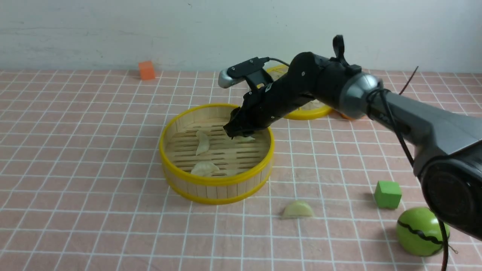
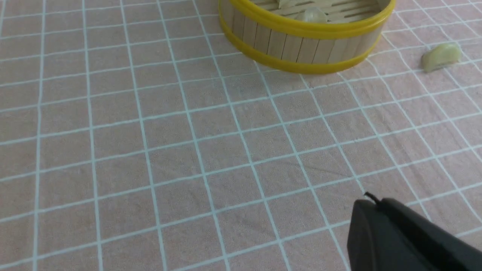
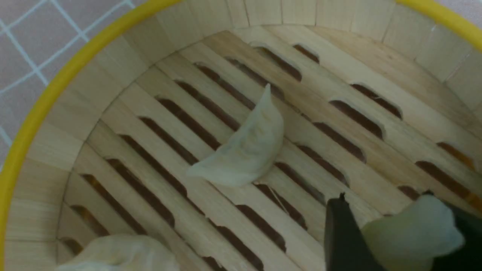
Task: Put the dumplings into the steamer on the table with the pink tablecloth.
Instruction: 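Place the dumpling in the bamboo steamer basket with the right gripper, then reach for and grasp a dumpling lying on the table beside the steamer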
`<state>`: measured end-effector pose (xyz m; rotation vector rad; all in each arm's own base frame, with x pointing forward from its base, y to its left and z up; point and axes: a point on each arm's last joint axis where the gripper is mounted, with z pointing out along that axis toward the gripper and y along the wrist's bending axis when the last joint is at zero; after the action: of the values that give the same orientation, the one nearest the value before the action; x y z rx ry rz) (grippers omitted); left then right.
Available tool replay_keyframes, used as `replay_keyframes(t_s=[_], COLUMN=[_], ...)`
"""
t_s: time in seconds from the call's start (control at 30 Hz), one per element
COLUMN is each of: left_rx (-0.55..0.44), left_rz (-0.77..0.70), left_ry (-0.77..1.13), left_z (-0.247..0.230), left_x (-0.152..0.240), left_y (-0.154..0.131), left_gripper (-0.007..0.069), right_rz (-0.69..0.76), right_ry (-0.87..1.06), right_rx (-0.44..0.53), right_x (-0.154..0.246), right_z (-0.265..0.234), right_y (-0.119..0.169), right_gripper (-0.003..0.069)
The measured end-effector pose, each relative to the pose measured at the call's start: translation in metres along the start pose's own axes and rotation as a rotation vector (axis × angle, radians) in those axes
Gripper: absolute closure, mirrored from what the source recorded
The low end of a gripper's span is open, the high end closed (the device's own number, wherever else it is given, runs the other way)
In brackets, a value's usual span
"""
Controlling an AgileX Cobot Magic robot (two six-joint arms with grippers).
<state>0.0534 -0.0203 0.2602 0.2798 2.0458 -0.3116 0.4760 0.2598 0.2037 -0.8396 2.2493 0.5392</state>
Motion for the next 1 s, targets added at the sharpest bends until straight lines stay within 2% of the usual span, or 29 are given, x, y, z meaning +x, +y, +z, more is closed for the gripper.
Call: replay_keyframes(t_s=[0.17, 0.23, 0.27, 0.33, 0.47, 0.53, 0.63, 0.73, 0.83, 0.93, 0.97, 1.0], left_rx=[0.002, 0.001, 0.001, 0.001, 0.001, 0.003, 0.003, 0.004, 0.004, 0.005, 0.005, 0.005], left_rz=[0.001, 0.002, 0.002, 0.002, 0.002, 0.002, 0.002, 0.002, 0.002, 0.002, 0.002, 0.002], left_ry=[-0.011, -0.011, -0.011, -0.011, -0.012, -0.019, -0.023, -0.026, -0.03, -0.031, -0.031, -0.032], left_z=[0.0, 0.0, 0.0, 0.0, 0.0, 0.0, 0.0, 0.0, 0.0, 0.0, 0.0, 0.0], left_x=[-0.001, -0.001, -0.001, -0.001, -0.001, -0.001, -0.002, -0.002, -0.002, -0.002, -0.003, -0.003], left_y=[0.0, 0.0, 0.0, 0.0, 0.0, 0.0, 0.0, 0.0, 0.0, 0.0, 0.0, 0.0], left_gripper=[0.0639, 0.0639, 0.0639, 0.0639, 0.0639, 0.0639, 0.0639, 0.0639, 0.0639, 0.0639, 0.0639, 0.0639], right_rz=[-0.028, -0.023, -0.023, -0.074, -0.142, -0.154, -0.14, -0.218, -0.295, -0.331, -0.329, -0.332], right_ry=[0.002, -0.003, -0.003, 0.019, 0.091, 0.207, 0.392, 0.561, 0.554, 0.521, 0.52, 0.521], right_rx=[-0.03, -0.045, -0.045, -0.061, -0.045, -0.029, -0.037, -0.051, -0.019, 0.007, 0.005, 0.0], right_x=[-0.01, -0.02, -0.02, -0.039, -0.04, -0.019, 0.031, 0.093, 0.112, 0.119, 0.119, 0.12], right_z=[-0.015, -0.036, -0.036, -0.089, -0.135, -0.141, -0.112, -0.075, -0.061, -0.054, -0.054, -0.053], right_y=[0.012, 0.02, 0.02, 0.036, 0.049, 0.05, 0.042, 0.035, 0.03, 0.027, 0.027, 0.028], right_gripper=[0.0154, 0.0101, 0.0097, 0.007, 0.0081, 0.0095, 0.01, 0.0102, 0.0116, 0.0187, 0.0245, 0.0334])
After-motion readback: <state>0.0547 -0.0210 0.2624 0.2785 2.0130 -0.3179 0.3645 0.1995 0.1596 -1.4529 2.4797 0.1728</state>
